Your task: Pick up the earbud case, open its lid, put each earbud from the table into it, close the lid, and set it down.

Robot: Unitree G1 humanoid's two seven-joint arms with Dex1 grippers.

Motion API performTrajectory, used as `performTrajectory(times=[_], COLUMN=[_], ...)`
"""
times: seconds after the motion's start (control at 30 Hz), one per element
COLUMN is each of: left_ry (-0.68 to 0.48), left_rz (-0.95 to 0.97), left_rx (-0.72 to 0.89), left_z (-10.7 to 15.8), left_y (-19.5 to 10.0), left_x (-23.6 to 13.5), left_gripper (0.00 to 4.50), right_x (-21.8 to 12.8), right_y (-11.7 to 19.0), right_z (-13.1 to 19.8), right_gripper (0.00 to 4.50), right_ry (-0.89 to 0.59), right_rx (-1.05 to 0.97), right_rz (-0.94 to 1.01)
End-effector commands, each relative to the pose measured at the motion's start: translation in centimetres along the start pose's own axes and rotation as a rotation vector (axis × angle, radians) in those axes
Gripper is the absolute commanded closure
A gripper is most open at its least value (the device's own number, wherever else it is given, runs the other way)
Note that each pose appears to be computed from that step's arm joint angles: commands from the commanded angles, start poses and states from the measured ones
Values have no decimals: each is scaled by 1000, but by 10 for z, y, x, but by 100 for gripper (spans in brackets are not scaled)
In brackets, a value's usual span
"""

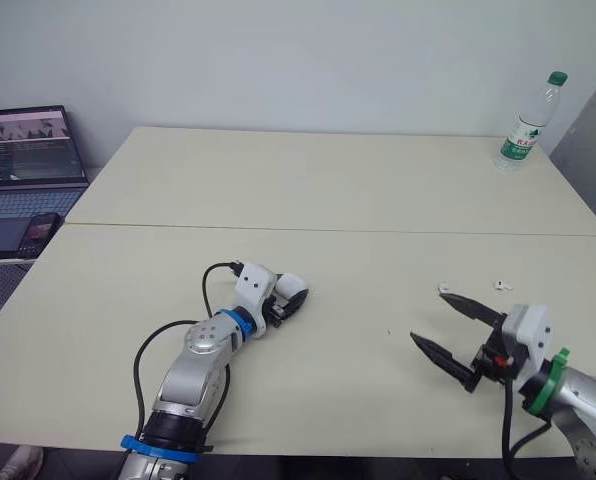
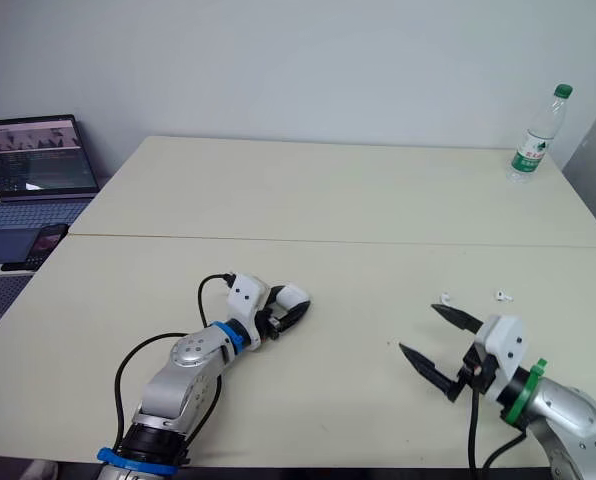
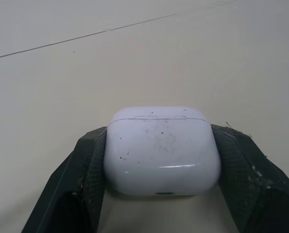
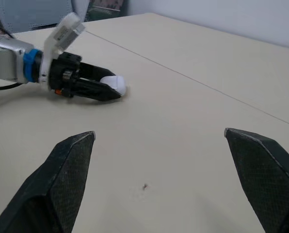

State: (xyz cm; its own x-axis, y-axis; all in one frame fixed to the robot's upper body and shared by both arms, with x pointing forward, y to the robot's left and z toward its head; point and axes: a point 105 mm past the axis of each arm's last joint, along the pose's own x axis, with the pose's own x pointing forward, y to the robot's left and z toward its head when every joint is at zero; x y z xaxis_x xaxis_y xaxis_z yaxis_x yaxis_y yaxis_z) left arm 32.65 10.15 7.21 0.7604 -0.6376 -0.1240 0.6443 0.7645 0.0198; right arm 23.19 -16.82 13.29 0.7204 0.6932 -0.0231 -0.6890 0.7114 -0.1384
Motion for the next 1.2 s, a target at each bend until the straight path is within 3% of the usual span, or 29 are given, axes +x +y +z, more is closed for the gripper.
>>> performTrajectory(times=[0.03, 0.23, 0.4, 0.6, 0.93, 1.2], left_ry=[-187, -376, -423, -439, -445, -438], left_rz=[-137, -410, -559, -653, -572, -579], left_rx=[10, 46, 215, 335, 311, 308], left_z=[37, 71, 79, 80, 79, 75], left_y=[-27, -71, -85, -89, -72, -71], left_x=[10, 26, 32, 35, 40, 37], left_gripper=[170, 170, 170, 170, 170, 170], right_x=[22, 59, 71, 82, 62, 58], right_y=[-16, -6, 6, 7, -13, -6], right_z=[6, 15, 34, 47, 59, 67], right_gripper=[0, 0, 0, 0, 0, 0], right_ry=[28, 213, 289, 360, 372, 357], right_rx=[72, 380, 640, 757, 643, 620], right_rz=[-117, 17, 217, 313, 278, 359])
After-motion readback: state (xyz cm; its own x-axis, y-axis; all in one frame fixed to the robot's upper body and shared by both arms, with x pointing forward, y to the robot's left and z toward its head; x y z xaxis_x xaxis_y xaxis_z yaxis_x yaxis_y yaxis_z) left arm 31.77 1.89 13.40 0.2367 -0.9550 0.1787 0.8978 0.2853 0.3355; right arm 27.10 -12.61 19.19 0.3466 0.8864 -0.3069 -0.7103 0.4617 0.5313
